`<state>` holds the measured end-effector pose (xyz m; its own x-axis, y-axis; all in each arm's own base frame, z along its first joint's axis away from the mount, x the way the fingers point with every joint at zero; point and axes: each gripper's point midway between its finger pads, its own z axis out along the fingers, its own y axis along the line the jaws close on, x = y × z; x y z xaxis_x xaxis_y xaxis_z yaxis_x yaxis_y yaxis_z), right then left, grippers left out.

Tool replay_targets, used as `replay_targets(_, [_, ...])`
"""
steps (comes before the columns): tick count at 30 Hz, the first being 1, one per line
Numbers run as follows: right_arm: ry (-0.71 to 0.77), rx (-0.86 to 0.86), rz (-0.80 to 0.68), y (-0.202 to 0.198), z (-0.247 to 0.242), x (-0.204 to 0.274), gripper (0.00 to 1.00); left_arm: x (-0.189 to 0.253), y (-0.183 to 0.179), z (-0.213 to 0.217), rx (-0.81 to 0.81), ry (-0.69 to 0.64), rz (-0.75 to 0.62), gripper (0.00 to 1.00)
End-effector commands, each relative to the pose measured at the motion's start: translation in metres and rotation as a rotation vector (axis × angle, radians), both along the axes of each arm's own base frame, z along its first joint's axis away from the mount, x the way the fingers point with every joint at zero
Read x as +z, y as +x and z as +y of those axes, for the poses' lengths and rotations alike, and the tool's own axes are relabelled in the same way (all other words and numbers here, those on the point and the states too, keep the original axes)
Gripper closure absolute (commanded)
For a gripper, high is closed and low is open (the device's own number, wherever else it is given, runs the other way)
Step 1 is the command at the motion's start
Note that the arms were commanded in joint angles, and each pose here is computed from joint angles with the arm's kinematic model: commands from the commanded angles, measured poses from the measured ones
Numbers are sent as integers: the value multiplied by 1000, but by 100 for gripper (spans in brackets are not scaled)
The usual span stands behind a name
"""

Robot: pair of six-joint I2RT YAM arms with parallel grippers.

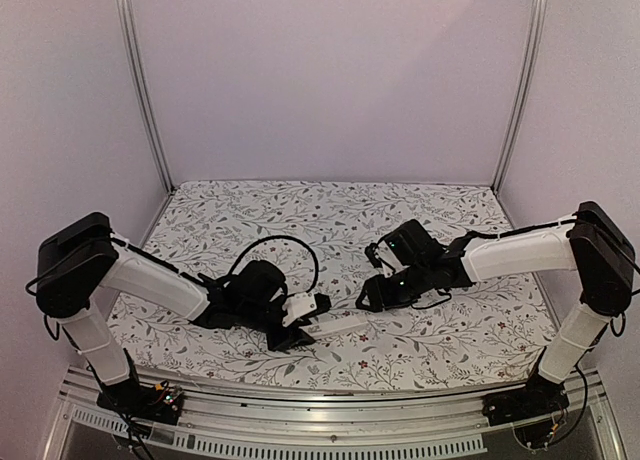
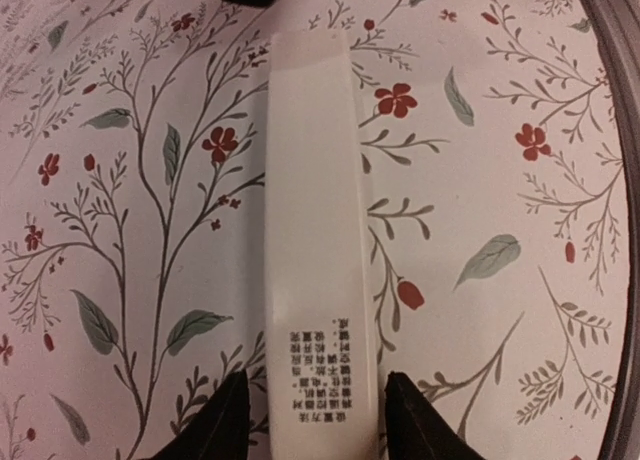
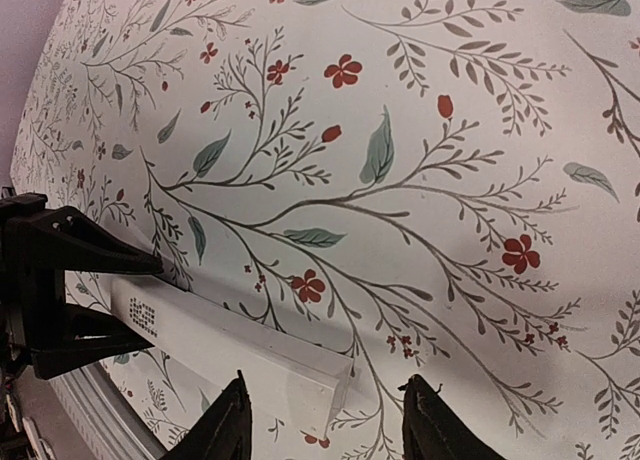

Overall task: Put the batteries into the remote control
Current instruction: Adjust the battery cover on the remote control without the battery cover.

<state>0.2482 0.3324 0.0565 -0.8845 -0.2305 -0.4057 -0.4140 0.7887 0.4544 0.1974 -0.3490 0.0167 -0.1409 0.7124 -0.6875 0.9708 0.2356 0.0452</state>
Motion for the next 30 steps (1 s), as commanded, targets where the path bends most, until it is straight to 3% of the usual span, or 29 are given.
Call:
replay_targets(1, [-12, 6, 27, -6, -1, -10, 50, -2, 4, -1, 6, 6, 5, 54])
replay_targets(17, [-5, 3, 62, -12, -1, -14, 50, -8, 2, 0, 3, 14, 23, 70])
replay_targets(30, [-13, -9, 97, -18, -5, -21, 58, -10, 1, 2, 9, 19, 25, 77])
